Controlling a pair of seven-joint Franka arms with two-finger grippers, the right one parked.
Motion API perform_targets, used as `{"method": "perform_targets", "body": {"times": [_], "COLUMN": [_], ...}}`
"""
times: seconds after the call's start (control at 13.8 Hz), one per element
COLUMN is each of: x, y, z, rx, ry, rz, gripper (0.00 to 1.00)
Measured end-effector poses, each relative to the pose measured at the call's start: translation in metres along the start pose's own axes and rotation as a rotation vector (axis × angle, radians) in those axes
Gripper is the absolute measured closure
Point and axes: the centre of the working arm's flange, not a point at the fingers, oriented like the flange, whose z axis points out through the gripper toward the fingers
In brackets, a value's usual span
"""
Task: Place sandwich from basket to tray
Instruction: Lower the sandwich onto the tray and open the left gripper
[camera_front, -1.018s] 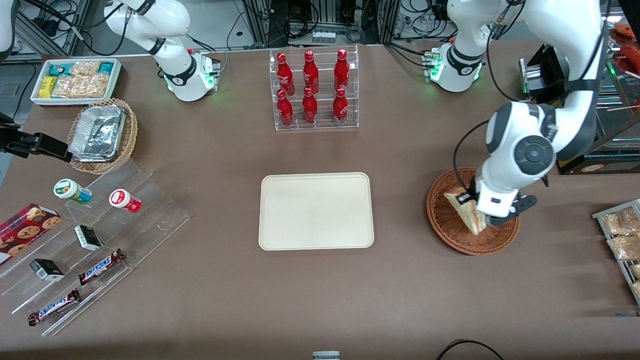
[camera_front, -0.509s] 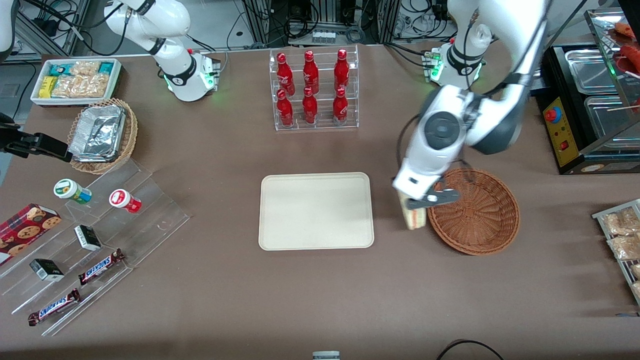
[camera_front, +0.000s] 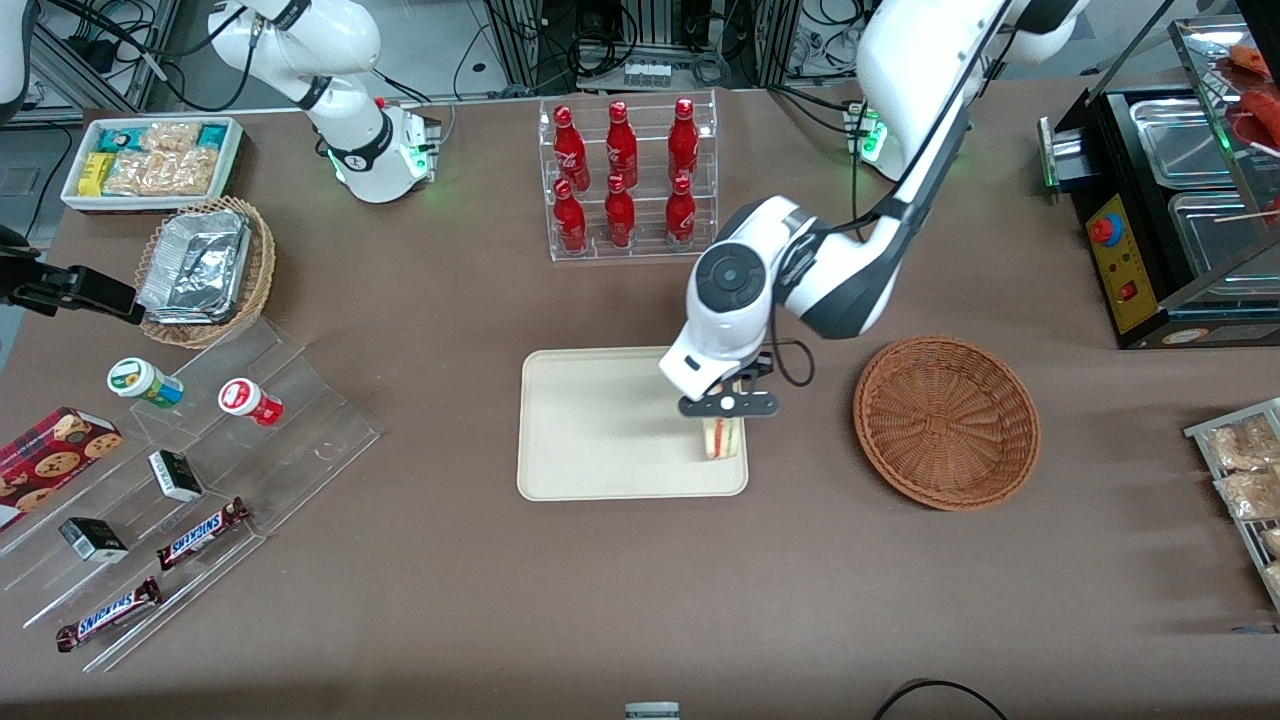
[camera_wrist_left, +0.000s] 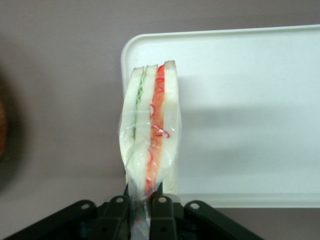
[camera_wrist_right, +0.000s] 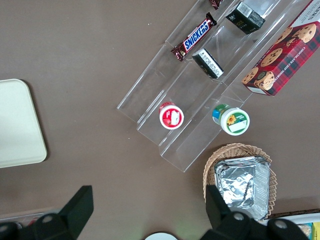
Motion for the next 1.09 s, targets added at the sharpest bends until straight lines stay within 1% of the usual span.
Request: {"method": "perform_targets", "body": {"times": [0.22,0.29,0.58,0.8,0.87,1.09], "x": [-0.004,-0.006,-0.006,-0.005,-0.005,-0.005], "y": [0.030,0.037,0.040,0.041,0.041,0.042], "z": [0.020,0.030,0.061,0.063,0.062,0.062], "rx": [-0.029,-0.030,0.003,0.002,0.001,0.001], "ry": [0.026,0.032,0.030,0.032,0.033,0.033], "rz": [0.007,0.006,0.004,0.005,0.005,0.005], "gripper": [0.86,0.86,0.86,0.86,0.80,0.51]}}
